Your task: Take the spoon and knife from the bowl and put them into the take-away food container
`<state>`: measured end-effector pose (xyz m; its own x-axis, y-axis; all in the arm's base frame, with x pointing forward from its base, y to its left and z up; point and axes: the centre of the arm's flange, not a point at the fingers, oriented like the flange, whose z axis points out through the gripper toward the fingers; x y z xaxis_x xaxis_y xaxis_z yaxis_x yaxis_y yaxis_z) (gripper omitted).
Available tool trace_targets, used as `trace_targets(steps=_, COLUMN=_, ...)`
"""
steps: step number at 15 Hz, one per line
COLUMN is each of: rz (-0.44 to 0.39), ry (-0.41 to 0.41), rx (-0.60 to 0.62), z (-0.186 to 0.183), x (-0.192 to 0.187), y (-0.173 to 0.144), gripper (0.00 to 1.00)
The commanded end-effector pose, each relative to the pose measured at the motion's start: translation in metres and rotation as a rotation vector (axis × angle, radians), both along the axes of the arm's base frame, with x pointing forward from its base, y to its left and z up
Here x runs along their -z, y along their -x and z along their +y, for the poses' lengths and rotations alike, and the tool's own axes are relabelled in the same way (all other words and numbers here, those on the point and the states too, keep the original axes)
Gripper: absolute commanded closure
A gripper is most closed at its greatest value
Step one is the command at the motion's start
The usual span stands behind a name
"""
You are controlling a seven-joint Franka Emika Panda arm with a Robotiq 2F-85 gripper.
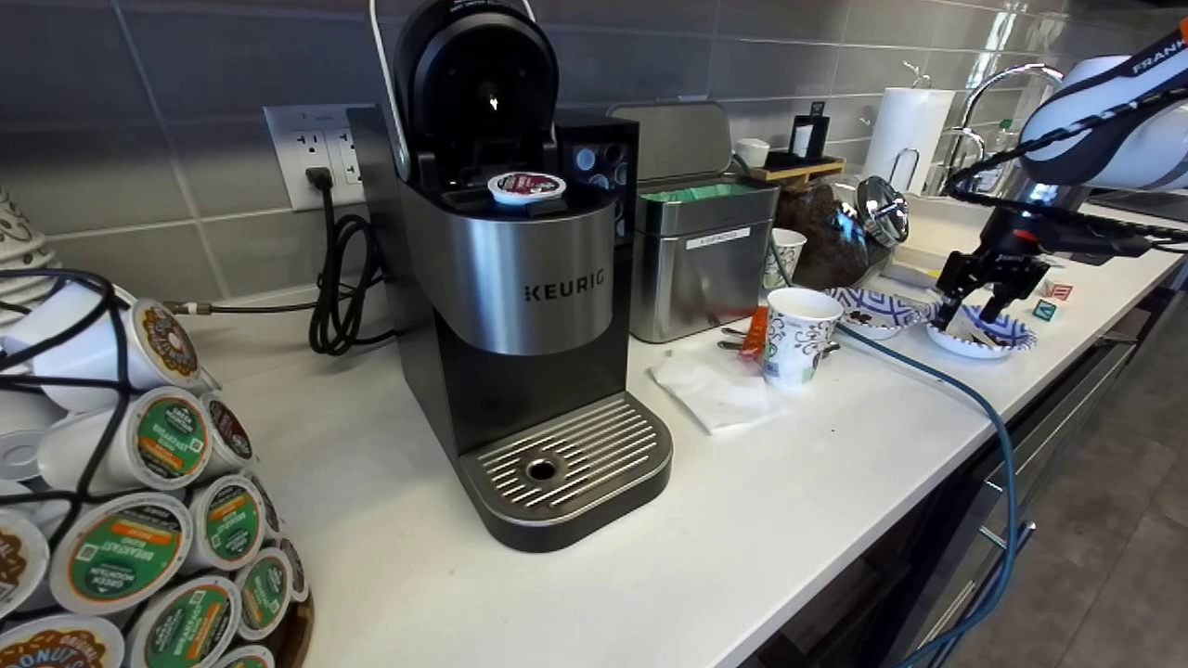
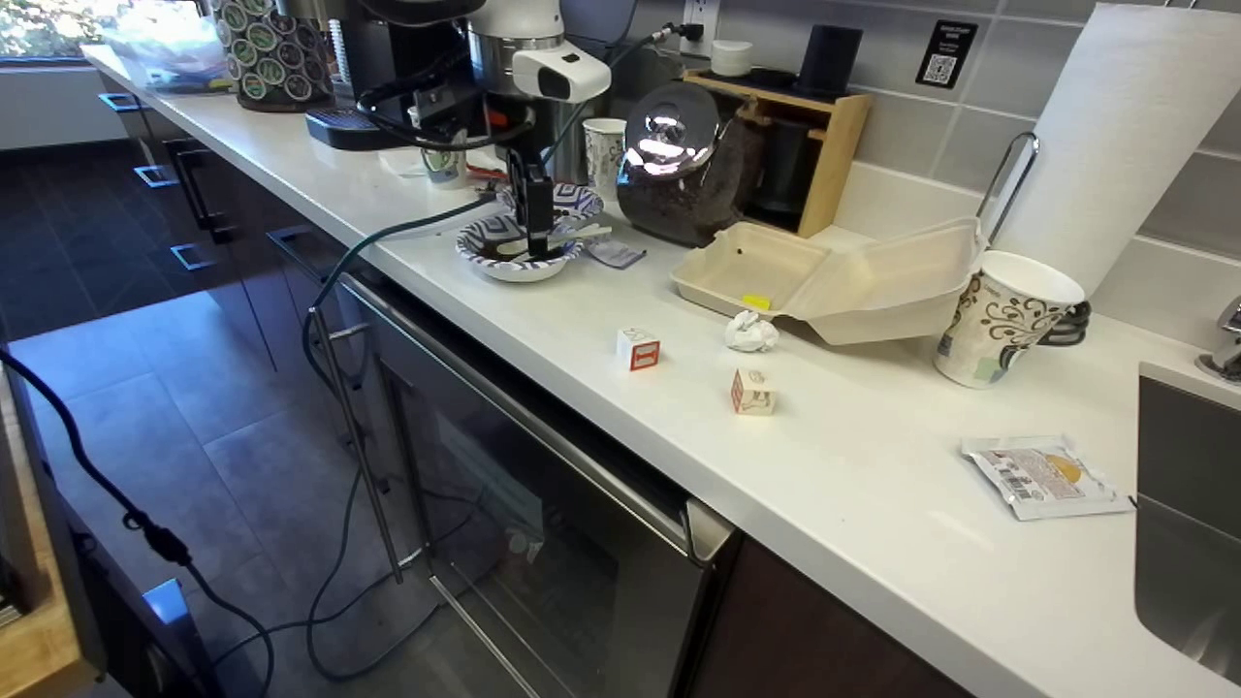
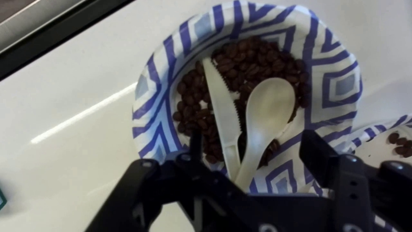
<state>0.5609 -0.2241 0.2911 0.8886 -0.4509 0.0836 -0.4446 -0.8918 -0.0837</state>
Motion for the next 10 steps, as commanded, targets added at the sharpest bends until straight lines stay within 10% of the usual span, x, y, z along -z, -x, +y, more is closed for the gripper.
trace_targets(steps=1, rz=-0.005, ry=0.017, rx=-0.014, z=-0.003, x=0.008, y=-0.012, gripper=0.32)
trace_targets(steps=7, rz=0.003, ry=0.032, rx=-0.021, z=-0.003, x=0.014, y=-0.020, gripper=0.35)
trace_targets(steps=10, rz=0.012, ry=0.044, rx=-0.034, z=-0.002, x=0.018, y=-0.022, gripper=0.56)
